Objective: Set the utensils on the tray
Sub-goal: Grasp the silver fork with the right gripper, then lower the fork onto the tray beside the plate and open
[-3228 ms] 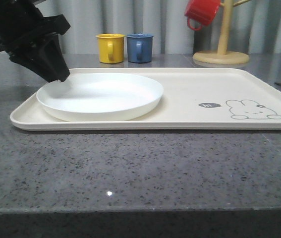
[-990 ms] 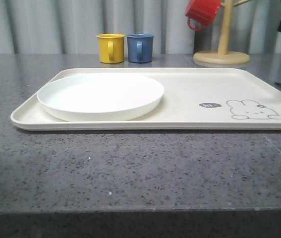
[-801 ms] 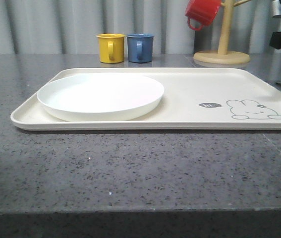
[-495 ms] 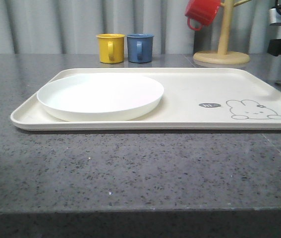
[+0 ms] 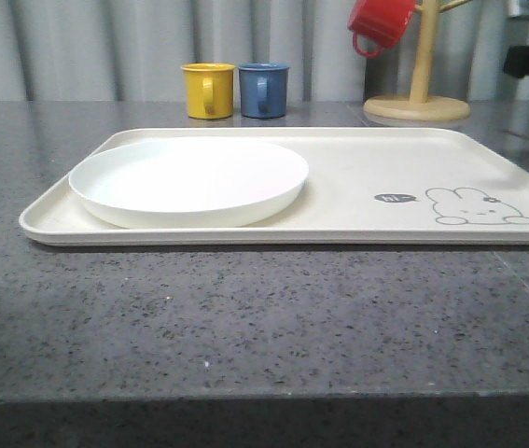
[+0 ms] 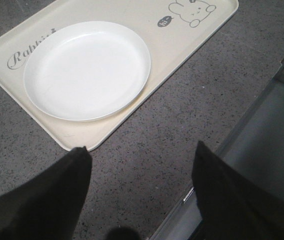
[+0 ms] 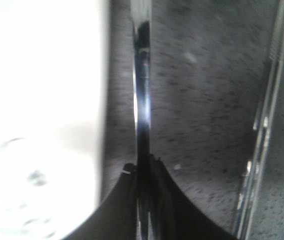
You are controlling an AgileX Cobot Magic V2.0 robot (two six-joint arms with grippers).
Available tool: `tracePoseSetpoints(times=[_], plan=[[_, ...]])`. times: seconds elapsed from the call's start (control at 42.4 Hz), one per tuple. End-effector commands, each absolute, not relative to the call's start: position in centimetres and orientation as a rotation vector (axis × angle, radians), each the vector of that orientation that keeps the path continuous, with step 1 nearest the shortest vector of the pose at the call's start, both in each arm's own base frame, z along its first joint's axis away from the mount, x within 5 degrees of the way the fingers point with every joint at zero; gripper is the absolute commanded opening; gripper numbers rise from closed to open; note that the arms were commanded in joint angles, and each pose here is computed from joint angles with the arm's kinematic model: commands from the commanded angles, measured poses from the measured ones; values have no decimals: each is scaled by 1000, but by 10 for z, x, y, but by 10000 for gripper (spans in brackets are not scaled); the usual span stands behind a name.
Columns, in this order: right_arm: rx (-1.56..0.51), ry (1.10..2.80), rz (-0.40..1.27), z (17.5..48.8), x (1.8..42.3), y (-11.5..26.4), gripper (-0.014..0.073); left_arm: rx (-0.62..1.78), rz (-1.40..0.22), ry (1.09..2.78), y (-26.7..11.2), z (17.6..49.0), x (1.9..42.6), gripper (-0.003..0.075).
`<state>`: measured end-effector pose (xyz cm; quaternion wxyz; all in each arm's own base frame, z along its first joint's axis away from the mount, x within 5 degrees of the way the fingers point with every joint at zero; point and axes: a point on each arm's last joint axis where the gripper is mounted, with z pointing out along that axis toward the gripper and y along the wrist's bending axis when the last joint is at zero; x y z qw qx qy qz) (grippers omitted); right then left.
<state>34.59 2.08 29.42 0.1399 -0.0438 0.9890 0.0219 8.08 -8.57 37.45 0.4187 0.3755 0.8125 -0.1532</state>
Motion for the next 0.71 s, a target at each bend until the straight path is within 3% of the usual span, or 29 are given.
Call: tracePoseSetpoints(times=[0.0,0.141,0.33,0.683], plan=[[-264,2713,129,347,330,44,-4,902,-436,1962,-88,388,81,438],[-447,2671,179,367,325,88,-4,902,-436,1962,-88,388,81,438],[-602,2700,224,361,327,140,-4,902,-436,1962,-88,388,81,438],[-102,2843,227,315,369,167,-4,902,-436,1962,-88,388,81,438]])
